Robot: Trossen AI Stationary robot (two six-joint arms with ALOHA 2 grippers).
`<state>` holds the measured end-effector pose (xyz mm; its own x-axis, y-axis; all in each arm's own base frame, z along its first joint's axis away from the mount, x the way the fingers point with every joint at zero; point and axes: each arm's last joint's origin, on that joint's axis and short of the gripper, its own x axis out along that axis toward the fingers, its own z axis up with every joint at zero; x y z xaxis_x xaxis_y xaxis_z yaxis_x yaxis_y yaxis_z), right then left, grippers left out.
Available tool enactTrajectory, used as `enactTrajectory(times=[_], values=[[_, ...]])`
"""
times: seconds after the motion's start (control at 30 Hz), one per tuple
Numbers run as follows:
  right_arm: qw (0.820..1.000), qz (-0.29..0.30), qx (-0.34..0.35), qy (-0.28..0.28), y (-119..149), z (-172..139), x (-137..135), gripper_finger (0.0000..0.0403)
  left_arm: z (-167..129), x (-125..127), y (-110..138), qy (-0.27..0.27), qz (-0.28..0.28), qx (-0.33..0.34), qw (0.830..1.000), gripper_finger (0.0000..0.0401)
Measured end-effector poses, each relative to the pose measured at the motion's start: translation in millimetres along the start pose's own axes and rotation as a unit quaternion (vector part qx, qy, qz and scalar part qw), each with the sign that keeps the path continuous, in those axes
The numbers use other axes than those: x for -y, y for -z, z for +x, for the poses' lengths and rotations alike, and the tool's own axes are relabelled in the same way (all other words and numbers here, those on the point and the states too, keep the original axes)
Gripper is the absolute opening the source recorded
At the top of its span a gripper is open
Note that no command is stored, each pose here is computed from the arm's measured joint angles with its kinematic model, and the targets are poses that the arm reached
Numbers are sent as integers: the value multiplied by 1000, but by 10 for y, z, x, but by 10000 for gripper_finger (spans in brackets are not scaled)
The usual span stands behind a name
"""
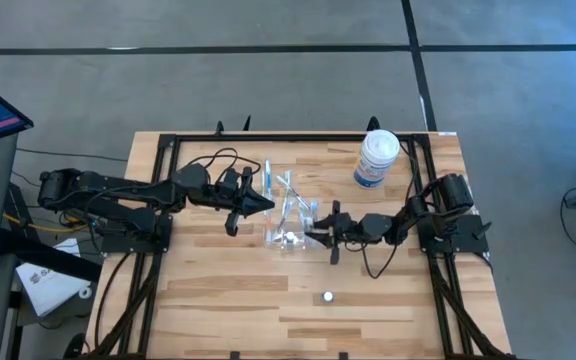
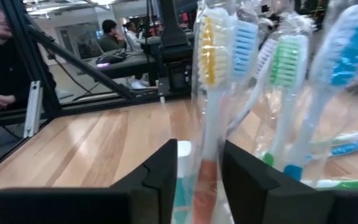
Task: Pick & Place toothbrushing station
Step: Put the orange toothbrush into the transparent organizer
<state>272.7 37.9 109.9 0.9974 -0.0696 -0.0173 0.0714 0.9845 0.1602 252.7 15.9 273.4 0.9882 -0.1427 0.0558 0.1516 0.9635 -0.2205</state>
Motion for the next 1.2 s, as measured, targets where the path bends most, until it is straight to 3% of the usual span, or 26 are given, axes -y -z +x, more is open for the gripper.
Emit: enactTrajectory(times=[0.37, 1.2], values=[[1000, -3, 2, -9, -17, 1, -1, 181, 0, 0, 0, 0, 0, 0, 1000, 0], [1000, -13, 15, -7, -90, -18, 6, 171, 0, -1, 4, -1, -1, -2, 1000, 0]])
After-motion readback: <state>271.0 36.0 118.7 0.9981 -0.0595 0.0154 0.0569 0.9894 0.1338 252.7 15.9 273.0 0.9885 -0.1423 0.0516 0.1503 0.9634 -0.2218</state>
